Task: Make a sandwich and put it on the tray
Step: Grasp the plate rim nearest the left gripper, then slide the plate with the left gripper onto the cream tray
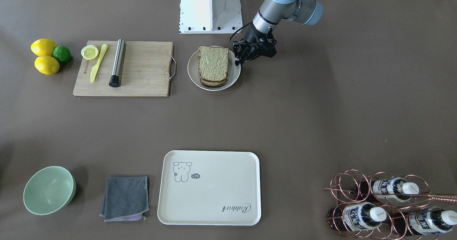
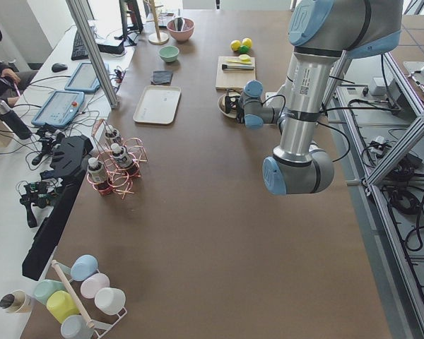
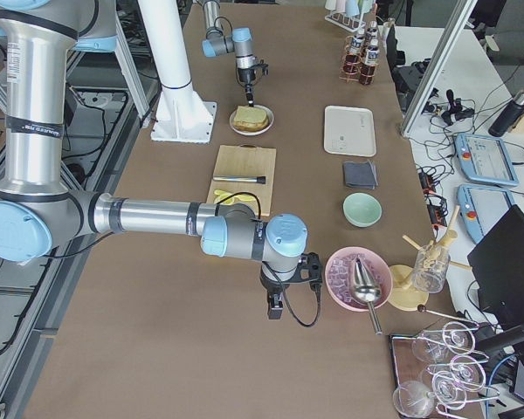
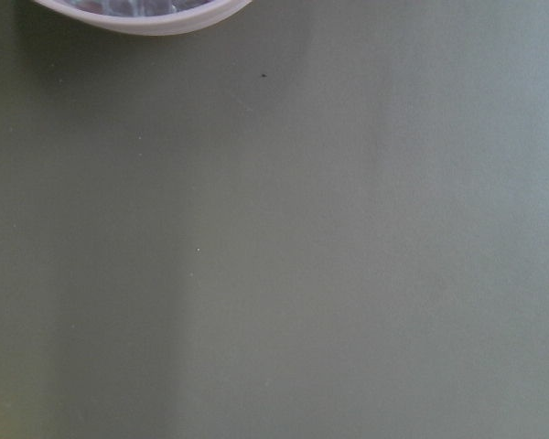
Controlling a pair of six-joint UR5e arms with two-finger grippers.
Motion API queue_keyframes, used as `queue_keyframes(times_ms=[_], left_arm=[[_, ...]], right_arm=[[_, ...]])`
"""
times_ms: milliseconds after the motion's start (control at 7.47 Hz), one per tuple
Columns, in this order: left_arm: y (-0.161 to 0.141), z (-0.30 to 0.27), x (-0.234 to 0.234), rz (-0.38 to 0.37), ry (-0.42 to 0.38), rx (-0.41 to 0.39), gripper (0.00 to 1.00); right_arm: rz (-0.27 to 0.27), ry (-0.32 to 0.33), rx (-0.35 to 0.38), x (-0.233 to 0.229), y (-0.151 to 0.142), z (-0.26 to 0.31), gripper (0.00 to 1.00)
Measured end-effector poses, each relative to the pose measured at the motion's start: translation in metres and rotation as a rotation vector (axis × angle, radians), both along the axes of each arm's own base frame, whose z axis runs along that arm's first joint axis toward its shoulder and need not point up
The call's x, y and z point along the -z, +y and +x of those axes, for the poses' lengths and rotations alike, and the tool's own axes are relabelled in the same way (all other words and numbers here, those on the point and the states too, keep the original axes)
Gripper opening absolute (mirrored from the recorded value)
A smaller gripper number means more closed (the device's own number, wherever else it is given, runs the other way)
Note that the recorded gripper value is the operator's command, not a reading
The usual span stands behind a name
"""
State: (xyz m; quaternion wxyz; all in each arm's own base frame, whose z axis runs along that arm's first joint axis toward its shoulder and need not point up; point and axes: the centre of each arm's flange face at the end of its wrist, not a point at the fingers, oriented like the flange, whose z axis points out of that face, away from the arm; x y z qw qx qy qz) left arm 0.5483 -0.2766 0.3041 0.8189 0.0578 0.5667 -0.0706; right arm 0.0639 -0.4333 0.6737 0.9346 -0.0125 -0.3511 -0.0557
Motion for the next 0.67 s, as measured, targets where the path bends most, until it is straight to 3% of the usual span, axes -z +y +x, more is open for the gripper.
queue_keyframes(times_ms=[670], left_arm=[[-0.0084,-0.0073,0.005,0.0,0.01,0.006,0.0]], right_arm=[[-0.004,-0.001,0.0,-0.0016,0.0002,-0.0003,1.0]])
